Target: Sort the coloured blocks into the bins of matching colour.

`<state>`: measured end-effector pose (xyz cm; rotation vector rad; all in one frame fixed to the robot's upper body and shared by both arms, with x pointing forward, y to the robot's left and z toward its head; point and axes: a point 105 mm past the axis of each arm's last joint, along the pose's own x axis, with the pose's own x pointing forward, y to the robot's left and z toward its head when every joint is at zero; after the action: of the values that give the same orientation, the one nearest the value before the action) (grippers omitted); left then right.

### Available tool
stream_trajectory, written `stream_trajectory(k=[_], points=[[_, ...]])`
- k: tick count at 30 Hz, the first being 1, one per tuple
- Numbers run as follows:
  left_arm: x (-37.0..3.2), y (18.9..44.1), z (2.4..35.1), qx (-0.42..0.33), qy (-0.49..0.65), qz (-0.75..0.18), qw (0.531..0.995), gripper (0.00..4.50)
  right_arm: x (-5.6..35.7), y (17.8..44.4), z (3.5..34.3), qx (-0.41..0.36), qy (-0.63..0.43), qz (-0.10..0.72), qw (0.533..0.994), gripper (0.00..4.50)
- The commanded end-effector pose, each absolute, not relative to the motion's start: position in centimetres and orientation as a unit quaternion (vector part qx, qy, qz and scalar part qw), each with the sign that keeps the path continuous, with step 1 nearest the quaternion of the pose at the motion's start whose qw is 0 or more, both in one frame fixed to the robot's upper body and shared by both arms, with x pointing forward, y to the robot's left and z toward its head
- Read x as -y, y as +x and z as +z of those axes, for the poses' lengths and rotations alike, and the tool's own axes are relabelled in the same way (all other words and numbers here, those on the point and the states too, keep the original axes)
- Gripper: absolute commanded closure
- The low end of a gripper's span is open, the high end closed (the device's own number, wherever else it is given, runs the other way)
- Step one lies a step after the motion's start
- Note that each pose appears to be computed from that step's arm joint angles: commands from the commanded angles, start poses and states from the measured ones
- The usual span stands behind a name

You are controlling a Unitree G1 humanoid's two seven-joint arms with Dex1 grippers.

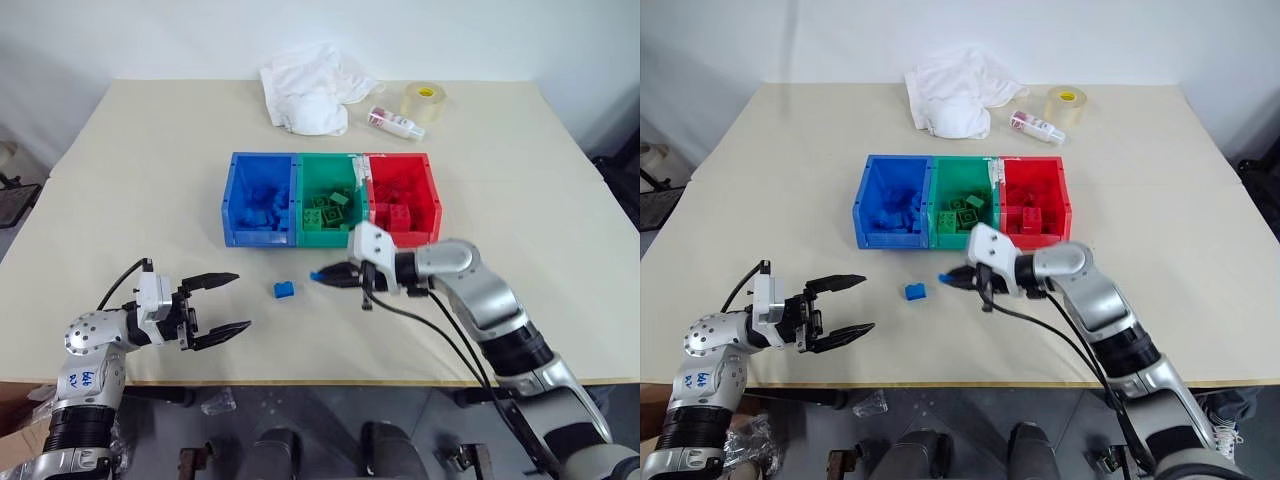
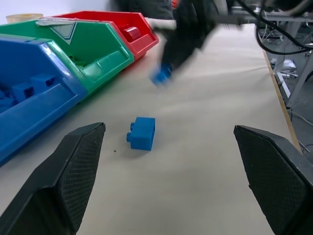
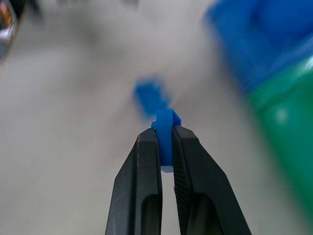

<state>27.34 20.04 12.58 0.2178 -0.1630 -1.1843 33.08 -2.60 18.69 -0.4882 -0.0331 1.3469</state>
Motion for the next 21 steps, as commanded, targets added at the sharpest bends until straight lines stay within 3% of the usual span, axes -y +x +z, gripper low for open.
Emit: stream_trajectory(k=[1, 7, 10, 14, 18, 21], points=[[-20.1, 27.4, 13.6, 0.098, 0.109, -0.551, 0.821, 0.0, 1.1, 35.1, 22.9, 0.086, -0.216, 0.599, 0.767, 4.48], [-19.8, 27.7, 13.7, 0.104, 0.111, -0.551, 0.82, 0.0, -2.6, 39.2, 25.1, 0.119, -0.231, 0.556, 0.79, 4.48], [-19.6, 27.8, 13.7, 0.107, 0.112, -0.551, 0.82, 0.0, -3.7, 41.2, 25.5, 0.119, -0.219, 0.513, 0.821, 3.53], [-19.5, 27.8, 13.8, 0.112, 0.113, -0.55, 0.82, 0.0, -4.9, 41.4, 26.2, 0.138, -0.2, 0.511, 0.825, 2.28], [-19.6, 27.7, 13.8, 0.113, 0.114, -0.548, 0.821, 0.0, -4.7, 40.9, 26.1, 0.15, -0.2, 0.533, 0.808, 0.87], [-19.7, 27.6, 13.7, 0.111, 0.113, -0.546, 0.823, 0.0, -3.3, 39.9, 25.2, 0.149, -0.206, 0.571, 0.781, 0.04]])
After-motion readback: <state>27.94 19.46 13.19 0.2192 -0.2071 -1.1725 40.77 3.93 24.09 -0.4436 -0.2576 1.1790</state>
